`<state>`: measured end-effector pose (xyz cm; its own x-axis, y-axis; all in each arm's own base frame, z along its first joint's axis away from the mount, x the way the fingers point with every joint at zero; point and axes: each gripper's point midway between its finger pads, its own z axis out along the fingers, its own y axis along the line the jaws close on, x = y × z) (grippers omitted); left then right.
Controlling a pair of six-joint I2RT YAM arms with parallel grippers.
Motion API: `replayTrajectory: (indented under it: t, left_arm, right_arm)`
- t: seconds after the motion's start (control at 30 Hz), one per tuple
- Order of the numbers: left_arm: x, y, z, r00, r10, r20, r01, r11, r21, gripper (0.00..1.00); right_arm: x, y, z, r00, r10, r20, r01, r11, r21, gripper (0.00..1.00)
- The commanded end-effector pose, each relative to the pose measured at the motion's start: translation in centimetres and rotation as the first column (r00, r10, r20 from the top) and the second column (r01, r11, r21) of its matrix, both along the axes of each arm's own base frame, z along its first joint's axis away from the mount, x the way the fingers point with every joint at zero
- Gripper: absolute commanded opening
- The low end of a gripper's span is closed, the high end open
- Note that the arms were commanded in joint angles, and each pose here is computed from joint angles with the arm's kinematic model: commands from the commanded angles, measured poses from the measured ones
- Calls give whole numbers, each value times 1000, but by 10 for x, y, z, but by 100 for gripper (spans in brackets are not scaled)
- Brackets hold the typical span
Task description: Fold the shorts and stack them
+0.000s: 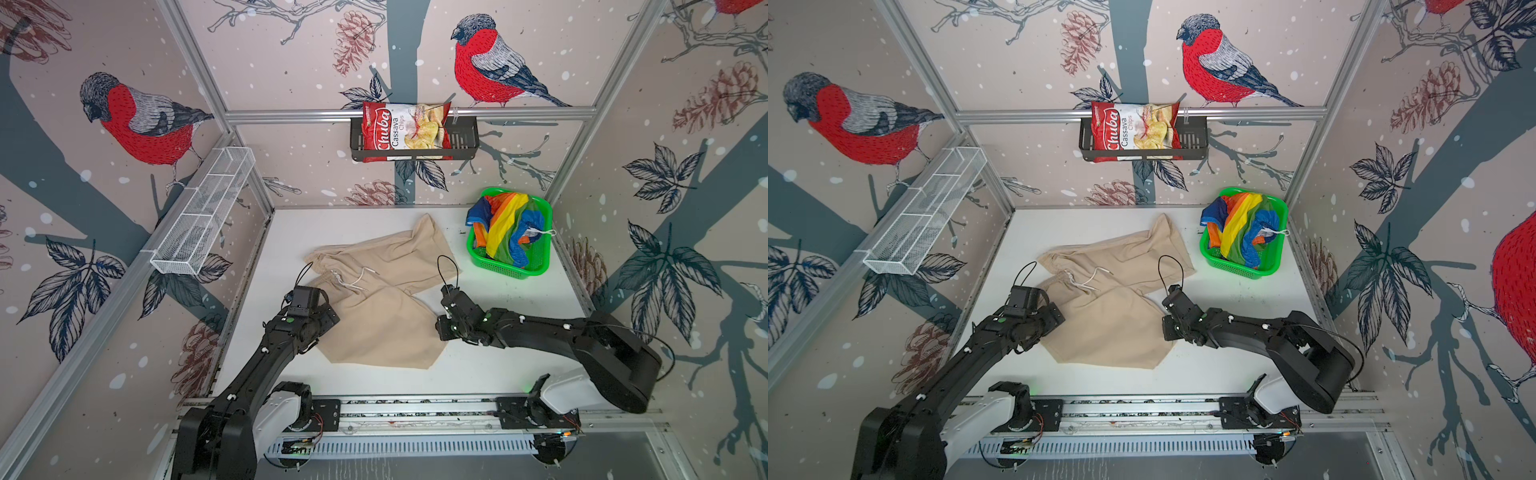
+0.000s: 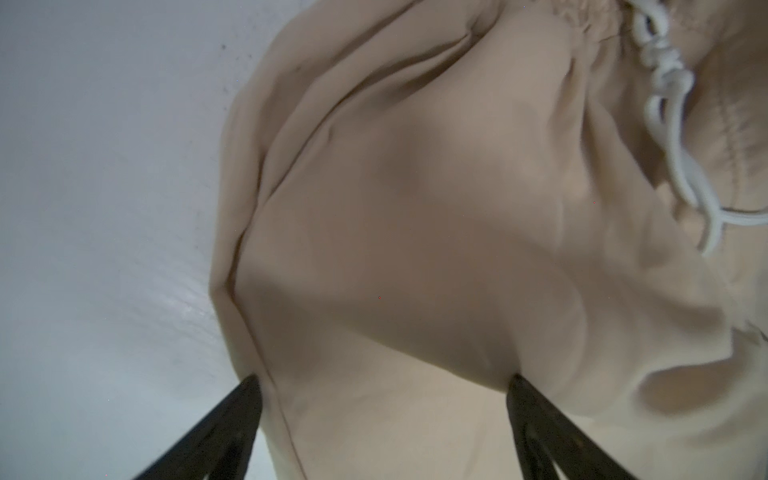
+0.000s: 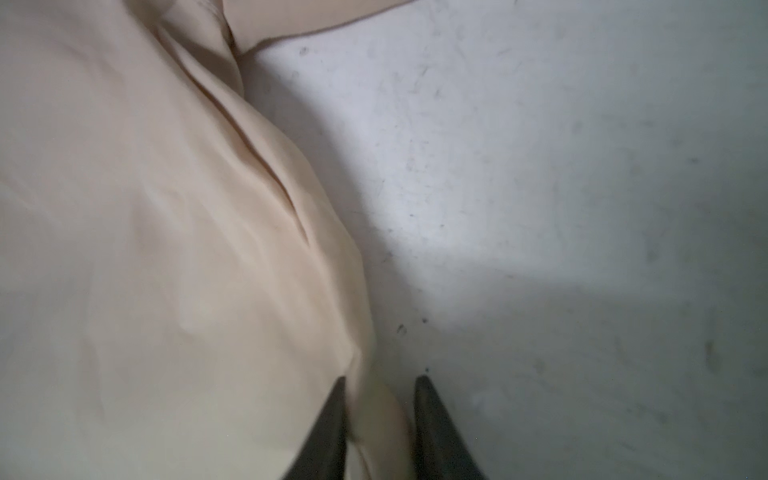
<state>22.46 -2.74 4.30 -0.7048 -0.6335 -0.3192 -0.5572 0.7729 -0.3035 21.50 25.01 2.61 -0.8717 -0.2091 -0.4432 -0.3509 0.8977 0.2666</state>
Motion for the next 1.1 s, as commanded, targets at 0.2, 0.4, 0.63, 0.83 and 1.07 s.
replayTrajectory:
  t: [0.2,0.4,0.63,0.83,1.07]
  left_arm:
    - [7,-1,-5,999,25,32,-25,1000,-20,90]
    - [22,-2,8,998,15,66,-15,1000,-11,90]
    - [36,-7,9,998,5,66,-4,1000,-25,89]
    - [40,-26,-1,996,-74,42,78,992,-97,88]
    - [48,-42,-19,993,-108,41,113,979,-172,72]
  right_arm:
    - [74,20,107,971,-3,237,-1,1000,19,0]
    - [155,8,141,951,-92,297,81,996,49,0]
    - [249,15,91,964,-129,234,137,990,-18,0]
    - [281,24,50,972,-142,185,153,987,-42,1]
    - [261,11,82,954,-172,245,165,985,50,51]
